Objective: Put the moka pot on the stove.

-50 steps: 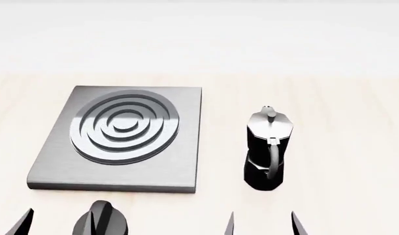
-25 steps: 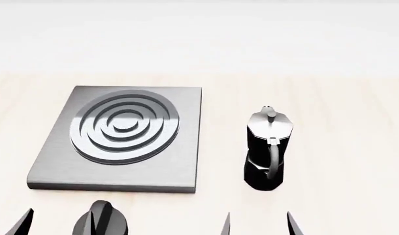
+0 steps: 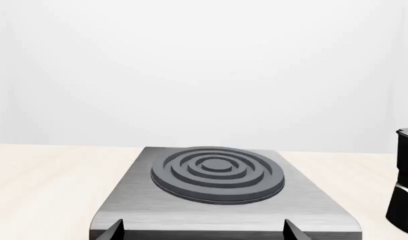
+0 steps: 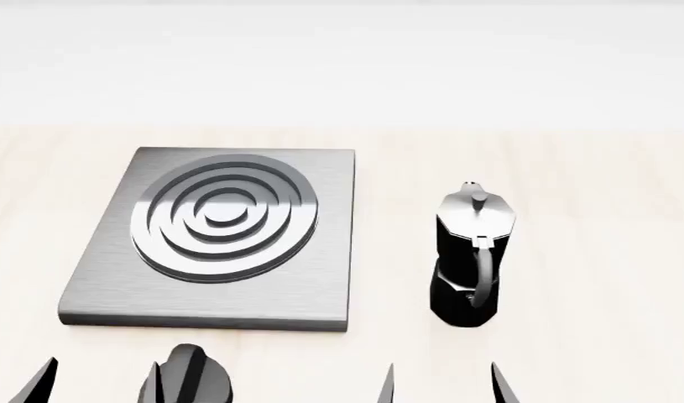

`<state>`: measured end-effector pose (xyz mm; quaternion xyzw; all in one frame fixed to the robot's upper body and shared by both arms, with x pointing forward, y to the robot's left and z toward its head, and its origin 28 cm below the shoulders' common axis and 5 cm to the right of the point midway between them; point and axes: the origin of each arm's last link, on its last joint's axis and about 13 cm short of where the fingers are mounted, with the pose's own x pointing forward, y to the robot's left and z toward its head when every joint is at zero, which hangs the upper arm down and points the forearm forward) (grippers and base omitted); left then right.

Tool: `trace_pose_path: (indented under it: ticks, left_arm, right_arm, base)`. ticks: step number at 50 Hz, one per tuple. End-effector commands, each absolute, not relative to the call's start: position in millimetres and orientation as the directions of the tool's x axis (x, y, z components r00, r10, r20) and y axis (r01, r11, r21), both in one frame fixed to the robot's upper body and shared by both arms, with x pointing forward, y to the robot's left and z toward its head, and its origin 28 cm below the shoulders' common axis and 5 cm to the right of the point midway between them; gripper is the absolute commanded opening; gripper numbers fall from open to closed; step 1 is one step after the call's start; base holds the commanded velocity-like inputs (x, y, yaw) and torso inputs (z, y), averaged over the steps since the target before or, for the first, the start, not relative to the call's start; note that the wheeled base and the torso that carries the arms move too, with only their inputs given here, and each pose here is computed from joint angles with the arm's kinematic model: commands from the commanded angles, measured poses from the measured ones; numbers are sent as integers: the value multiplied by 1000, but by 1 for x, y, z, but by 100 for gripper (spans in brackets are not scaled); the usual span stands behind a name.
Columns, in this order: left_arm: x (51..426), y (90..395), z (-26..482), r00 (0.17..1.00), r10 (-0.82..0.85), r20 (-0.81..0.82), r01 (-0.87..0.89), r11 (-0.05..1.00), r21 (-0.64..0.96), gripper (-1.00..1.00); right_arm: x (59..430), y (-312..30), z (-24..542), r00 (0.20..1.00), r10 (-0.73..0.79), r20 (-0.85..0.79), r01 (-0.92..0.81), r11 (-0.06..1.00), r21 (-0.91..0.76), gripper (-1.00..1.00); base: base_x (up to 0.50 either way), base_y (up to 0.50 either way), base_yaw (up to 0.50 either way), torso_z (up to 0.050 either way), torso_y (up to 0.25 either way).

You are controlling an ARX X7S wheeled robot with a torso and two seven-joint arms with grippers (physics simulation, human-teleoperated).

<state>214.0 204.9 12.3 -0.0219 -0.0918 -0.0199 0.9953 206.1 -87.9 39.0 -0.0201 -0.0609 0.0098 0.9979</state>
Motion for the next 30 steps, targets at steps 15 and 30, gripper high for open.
trace_pose_path:
  ticks: [15, 30]
  left_arm:
    - [214, 205, 12, 982, -36, 183, 44, 998, -39, 100]
    - [214, 205, 12, 982, -38, 183, 45, 998, -36, 100]
  right_arm:
    - [207, -87, 38, 993, 21, 119, -17, 999, -37, 100]
    - [205, -87, 38, 993, 20, 120, -15, 999, -38, 100]
  base:
    - [2, 101, 0, 0, 0]
    - [6, 104, 0, 0, 0]
